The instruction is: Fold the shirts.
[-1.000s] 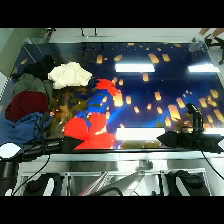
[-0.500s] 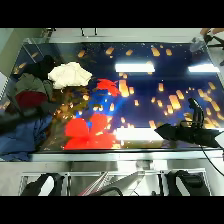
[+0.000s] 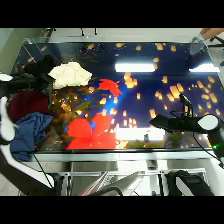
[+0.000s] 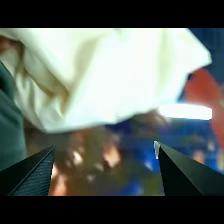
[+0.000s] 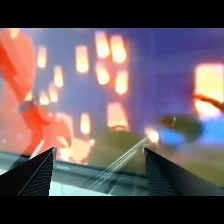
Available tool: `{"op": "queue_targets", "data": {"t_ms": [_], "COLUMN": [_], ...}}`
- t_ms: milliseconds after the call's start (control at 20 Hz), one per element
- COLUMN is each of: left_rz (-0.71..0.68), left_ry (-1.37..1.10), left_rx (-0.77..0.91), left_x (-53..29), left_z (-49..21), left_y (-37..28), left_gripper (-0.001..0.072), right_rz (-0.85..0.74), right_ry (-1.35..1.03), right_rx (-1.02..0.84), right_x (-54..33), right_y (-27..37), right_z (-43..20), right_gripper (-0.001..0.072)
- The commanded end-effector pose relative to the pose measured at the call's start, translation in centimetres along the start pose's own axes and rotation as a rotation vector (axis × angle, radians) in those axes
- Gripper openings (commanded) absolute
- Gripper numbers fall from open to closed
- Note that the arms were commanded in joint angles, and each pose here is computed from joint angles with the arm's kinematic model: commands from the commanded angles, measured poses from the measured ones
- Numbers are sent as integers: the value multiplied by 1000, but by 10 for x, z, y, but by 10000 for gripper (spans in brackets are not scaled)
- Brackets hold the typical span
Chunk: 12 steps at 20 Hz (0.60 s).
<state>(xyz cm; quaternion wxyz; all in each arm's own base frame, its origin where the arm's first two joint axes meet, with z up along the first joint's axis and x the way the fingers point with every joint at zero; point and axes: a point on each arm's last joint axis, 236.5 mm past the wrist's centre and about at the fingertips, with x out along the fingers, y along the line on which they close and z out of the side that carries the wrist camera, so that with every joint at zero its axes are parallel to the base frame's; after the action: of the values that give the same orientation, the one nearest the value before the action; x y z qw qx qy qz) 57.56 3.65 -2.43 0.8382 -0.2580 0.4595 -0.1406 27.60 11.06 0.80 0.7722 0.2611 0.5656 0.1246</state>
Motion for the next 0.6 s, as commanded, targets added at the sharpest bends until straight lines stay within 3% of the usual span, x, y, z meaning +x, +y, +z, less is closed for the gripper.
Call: {"op": "queue_targets", "data": {"t_ms": [0, 250, 350, 400, 450, 550], "left_rz": [68, 77, 55, 40, -2, -149], "left_ry": [24, -9, 25, 38, 40, 24], "left_rx": [74, 106, 104, 111, 110, 111], "left_x": [66, 105, 103, 97, 89, 63], "left_z": [10, 10, 3, 3, 6, 15], "left_y": [18, 10, 3, -5, -23, -80], "left_gripper": [706, 681, 34, 22, 21, 21], "right_rz": [-27, -50, -46, -42, -40, -36], "right_ry": [46, 118, 121, 122, 122, 132], "right_rx": [47, 93, 76, 73, 74, 45], "right_x": [23, 44, 44, 44, 44, 44], "right_y": [-16, -31, -30, -29, -29, -28], "right_z": [2, -5, -5, -5, -5, -7], "right_gripper": [613, 613, 612, 609, 539, 291]}}
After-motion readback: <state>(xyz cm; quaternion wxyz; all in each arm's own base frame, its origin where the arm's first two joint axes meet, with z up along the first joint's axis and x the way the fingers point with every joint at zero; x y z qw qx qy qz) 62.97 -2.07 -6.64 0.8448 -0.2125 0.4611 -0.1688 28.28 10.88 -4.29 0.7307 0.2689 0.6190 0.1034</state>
